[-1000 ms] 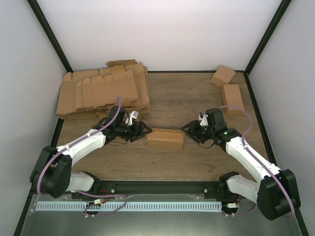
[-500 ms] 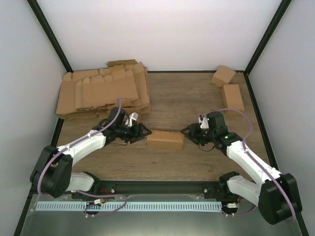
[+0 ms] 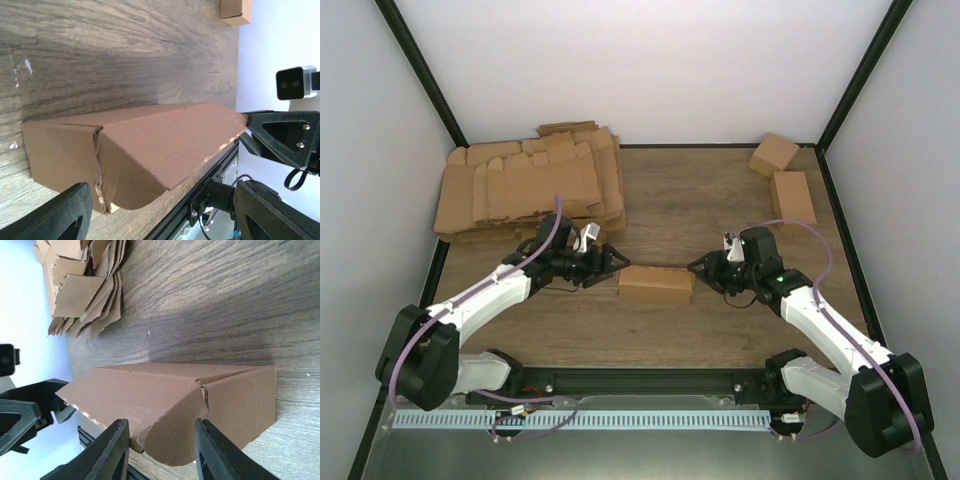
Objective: Fold the paper box
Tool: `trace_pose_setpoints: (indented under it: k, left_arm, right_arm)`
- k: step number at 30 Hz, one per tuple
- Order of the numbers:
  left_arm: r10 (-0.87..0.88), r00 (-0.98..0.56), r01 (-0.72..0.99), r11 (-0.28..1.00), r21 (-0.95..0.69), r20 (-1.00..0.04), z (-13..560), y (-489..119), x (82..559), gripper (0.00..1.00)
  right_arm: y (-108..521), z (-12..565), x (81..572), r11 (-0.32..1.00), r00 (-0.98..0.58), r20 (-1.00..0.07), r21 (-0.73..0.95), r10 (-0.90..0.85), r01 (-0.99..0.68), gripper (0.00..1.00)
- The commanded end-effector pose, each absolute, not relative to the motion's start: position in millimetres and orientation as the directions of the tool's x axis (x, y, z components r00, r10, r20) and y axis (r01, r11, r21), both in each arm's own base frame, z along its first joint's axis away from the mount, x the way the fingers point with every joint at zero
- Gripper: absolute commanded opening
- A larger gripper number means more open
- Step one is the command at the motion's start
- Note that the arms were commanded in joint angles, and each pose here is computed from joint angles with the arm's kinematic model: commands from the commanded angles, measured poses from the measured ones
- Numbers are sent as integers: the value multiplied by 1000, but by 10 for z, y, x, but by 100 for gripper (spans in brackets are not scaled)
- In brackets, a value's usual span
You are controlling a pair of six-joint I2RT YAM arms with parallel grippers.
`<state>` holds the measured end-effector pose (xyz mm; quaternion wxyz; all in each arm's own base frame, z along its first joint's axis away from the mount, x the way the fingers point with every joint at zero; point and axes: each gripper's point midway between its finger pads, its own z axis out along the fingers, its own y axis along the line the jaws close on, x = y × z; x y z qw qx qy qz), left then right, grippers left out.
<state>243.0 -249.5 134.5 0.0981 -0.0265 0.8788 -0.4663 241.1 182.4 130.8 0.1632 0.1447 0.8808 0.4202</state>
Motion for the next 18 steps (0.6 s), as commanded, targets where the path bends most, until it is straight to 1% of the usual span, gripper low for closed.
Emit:
trace_pose_setpoints:
  k: [1, 5, 12, 15, 18]
  left_arm:
    - [-137, -970, 96, 543, -834, -201, 1563, -2529, 2505, 83]
    - [-135, -973, 84, 552, -829, -189, 1457, -2539, 2537, 86]
    - [-131, -976, 74, 546, -835, -172, 1358, -2573, 2558, 86]
    - [-122, -978, 74, 546, -835, -167, 1326, -2576, 2547, 83]
    - [-119, -981, 67, 545, -836, -156, 1279, -2578, 2529, 78]
  right_arm:
    - [1641, 1102, 2337, 694, -906, -146, 694, 398, 193, 38]
    - [1658, 1113, 2348, 699, -911, -158, 695, 380, 171, 37]
    - [1698, 1135, 2383, 711, -924, -188, 693, 334, 116, 37]
    - [1695, 1133, 2398, 721, -925, -202, 685, 321, 101, 36]
    - [1693, 1119, 2398, 726, -927, -205, 681, 314, 95, 36]
